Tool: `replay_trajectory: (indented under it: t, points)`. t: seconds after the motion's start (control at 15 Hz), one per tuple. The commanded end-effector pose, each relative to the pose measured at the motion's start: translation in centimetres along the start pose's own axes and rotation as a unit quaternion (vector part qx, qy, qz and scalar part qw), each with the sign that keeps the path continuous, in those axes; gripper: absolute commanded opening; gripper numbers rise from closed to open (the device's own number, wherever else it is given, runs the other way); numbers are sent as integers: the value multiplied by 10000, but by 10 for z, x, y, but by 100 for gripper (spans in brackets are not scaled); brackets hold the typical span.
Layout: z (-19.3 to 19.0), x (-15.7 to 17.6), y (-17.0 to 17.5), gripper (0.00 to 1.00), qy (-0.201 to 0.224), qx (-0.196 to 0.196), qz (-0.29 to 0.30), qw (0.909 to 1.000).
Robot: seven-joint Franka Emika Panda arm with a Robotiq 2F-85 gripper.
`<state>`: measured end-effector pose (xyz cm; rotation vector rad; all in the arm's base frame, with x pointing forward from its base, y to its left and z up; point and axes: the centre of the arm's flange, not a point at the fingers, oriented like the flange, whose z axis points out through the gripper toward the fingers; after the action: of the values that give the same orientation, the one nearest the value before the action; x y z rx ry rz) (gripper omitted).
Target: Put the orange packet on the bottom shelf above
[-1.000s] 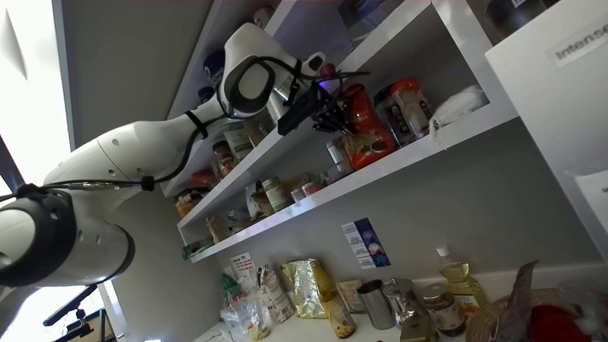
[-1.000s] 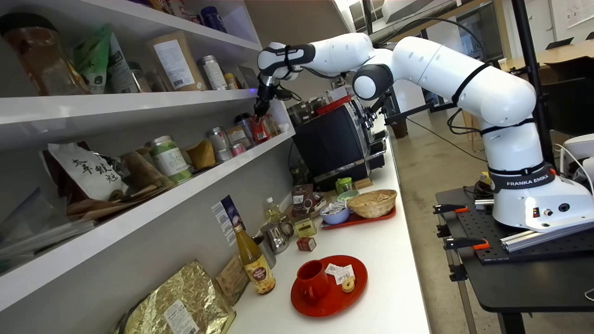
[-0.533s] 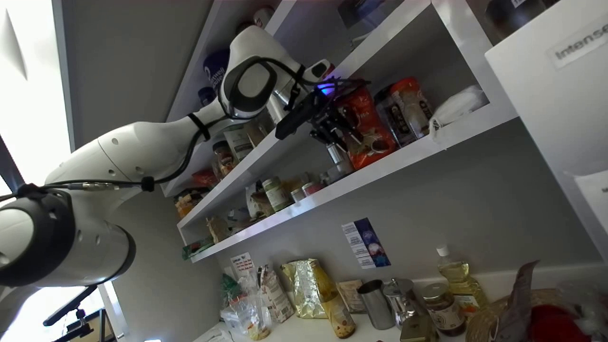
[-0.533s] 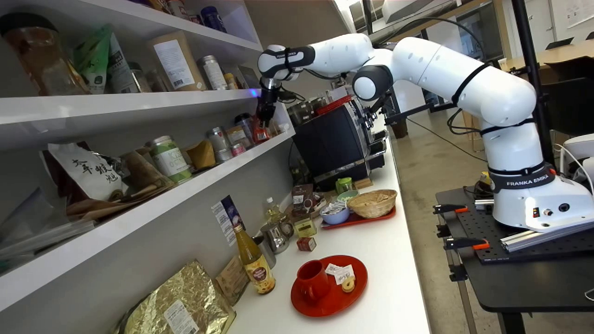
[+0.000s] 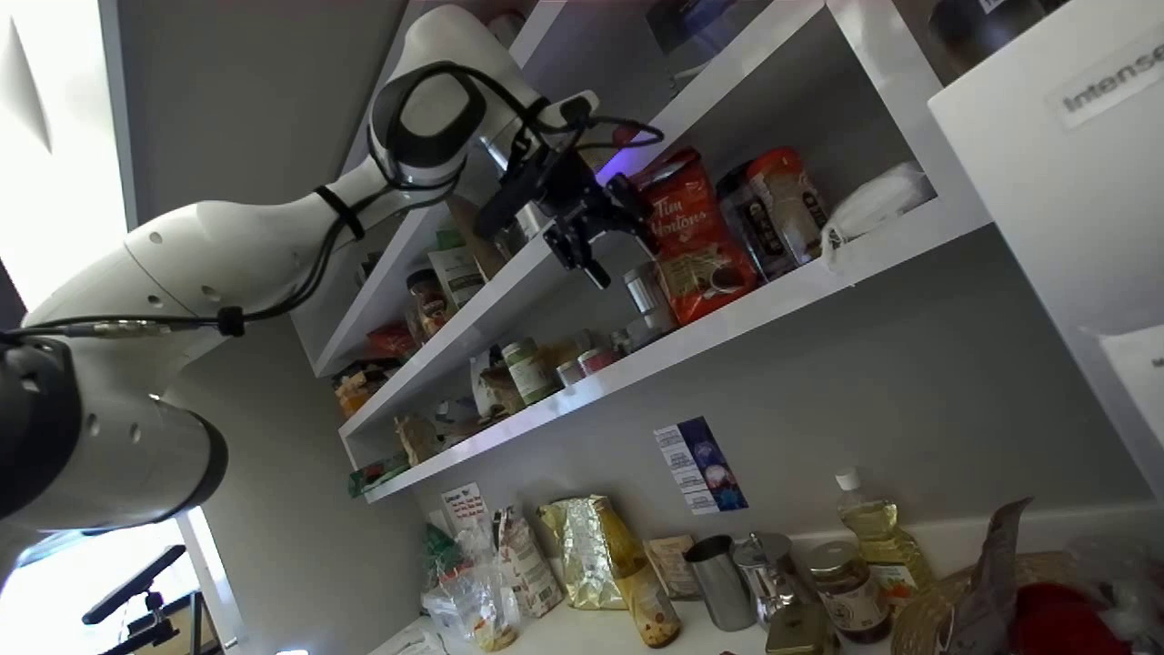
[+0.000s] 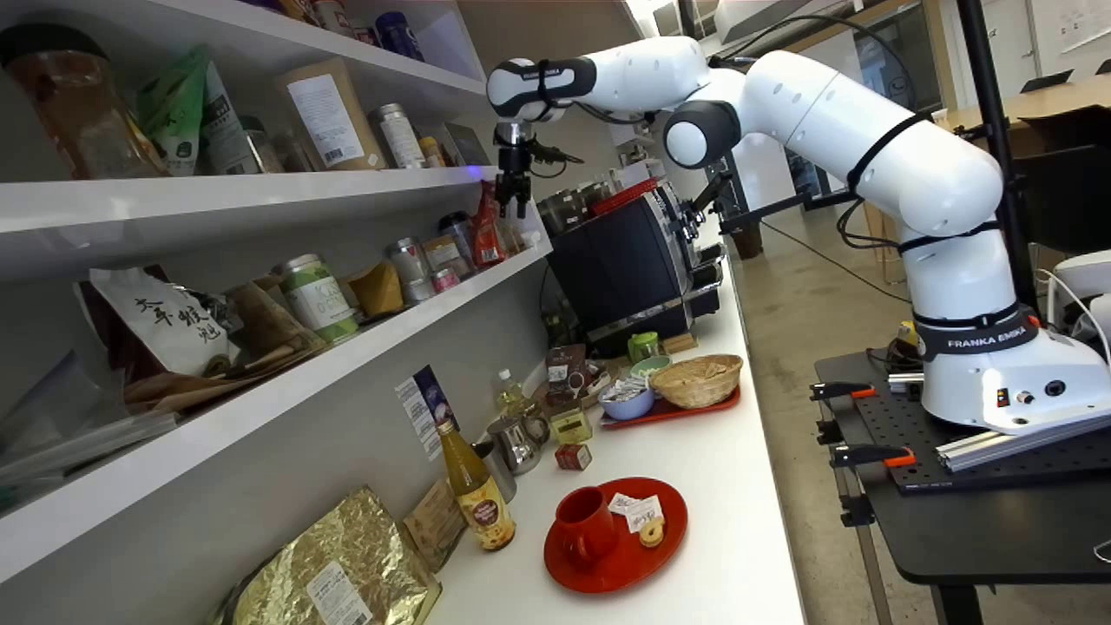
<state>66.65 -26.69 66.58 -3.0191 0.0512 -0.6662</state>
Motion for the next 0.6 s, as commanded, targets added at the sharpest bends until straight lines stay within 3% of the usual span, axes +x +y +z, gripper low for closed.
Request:
replay_trajectory:
  t: [0.0,0.27,0.4,0.53]
  points:
    - [-22,-73,-24,100,55,80,65,9999]
    - [-35,-73,-34,100,742,-110,213,9970]
    - [-33,-69,-44,100,754,-31,279,9968]
    - [-23,-69,-59,100,465,47,300,9985]
